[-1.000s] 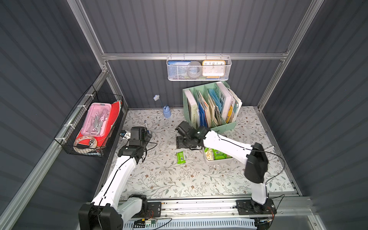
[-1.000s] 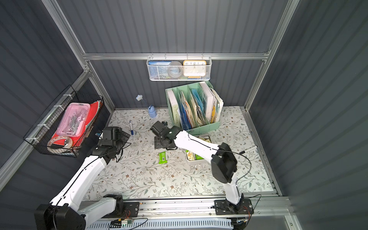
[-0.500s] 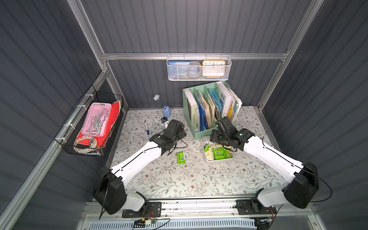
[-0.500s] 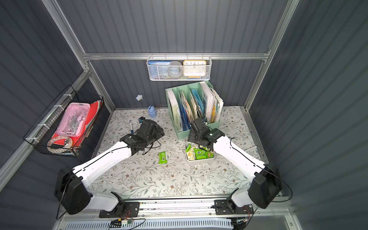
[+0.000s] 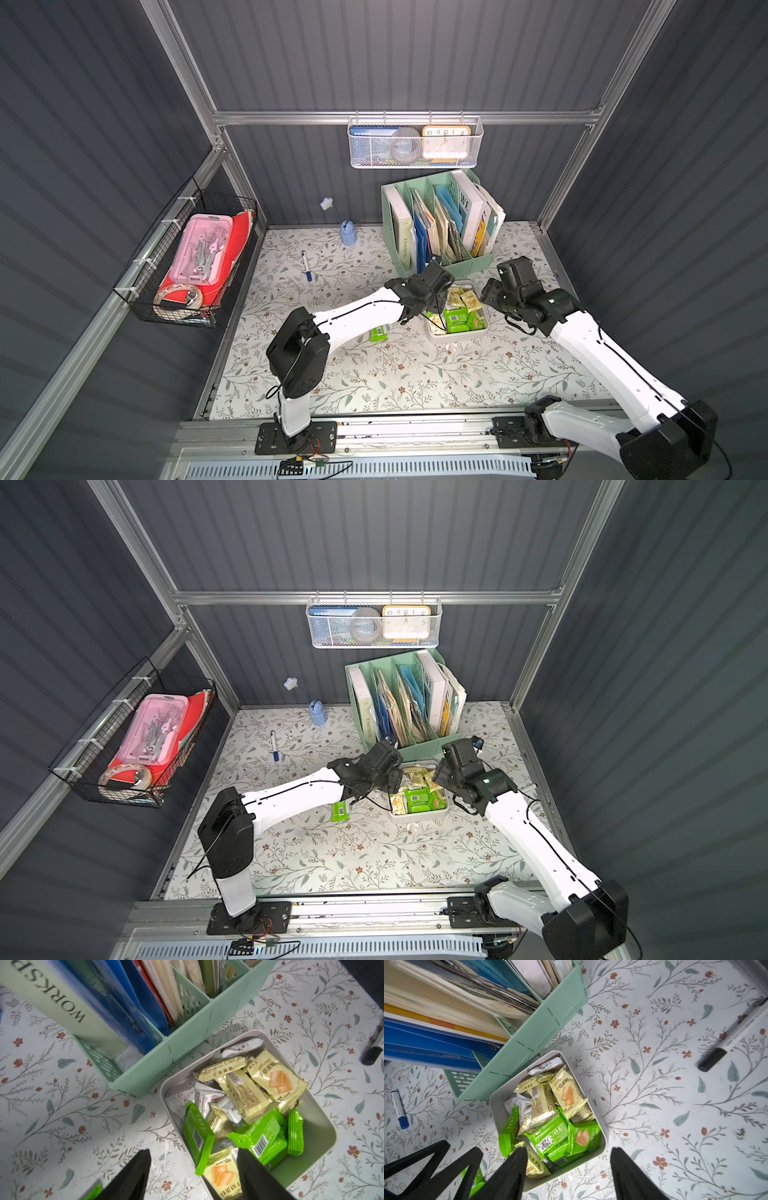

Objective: Take the cookies out of the storage box
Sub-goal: Pick up the cookie from the storage box, then place the cookie at the center of the board, then pick up the cookie from the storage box.

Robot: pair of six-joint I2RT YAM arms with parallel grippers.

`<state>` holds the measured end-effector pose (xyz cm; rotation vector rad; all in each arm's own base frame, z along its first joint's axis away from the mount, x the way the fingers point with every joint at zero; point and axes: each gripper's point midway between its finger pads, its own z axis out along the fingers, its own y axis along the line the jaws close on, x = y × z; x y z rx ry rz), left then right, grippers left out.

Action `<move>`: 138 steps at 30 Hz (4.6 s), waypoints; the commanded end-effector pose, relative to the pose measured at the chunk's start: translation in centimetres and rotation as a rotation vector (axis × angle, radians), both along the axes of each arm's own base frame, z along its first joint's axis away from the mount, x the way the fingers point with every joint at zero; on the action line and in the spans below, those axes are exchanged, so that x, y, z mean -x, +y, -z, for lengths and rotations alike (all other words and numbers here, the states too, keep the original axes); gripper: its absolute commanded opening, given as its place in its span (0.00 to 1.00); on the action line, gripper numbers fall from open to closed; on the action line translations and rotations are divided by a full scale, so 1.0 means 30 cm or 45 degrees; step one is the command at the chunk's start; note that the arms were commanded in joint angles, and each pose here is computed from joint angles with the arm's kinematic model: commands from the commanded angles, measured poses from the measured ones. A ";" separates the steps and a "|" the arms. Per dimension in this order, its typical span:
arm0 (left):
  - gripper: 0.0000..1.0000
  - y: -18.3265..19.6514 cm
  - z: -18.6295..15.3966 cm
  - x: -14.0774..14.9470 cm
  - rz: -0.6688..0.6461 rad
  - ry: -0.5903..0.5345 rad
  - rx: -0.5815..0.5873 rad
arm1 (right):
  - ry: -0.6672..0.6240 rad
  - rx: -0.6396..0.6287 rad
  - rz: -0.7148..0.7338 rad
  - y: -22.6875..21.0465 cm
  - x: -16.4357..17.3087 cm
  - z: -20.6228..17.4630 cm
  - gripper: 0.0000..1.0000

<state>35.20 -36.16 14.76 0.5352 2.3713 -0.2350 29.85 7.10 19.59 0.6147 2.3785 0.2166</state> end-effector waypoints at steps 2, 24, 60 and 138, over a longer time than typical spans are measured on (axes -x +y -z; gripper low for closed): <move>0.69 -0.022 0.092 0.010 0.137 0.058 -0.205 | 0.032 0.029 0.027 -0.042 0.031 0.005 0.69; 0.36 -0.038 0.230 -0.058 0.030 0.121 -0.349 | 0.051 0.034 0.031 -0.065 0.037 0.004 0.69; 0.03 0.361 -0.330 0.011 -0.843 -0.015 0.525 | 0.028 -0.075 -0.015 -0.011 0.002 0.008 0.68; 0.70 0.803 -0.226 -0.079 -1.231 -0.167 0.979 | 0.314 -0.357 -0.729 0.424 0.047 0.183 0.61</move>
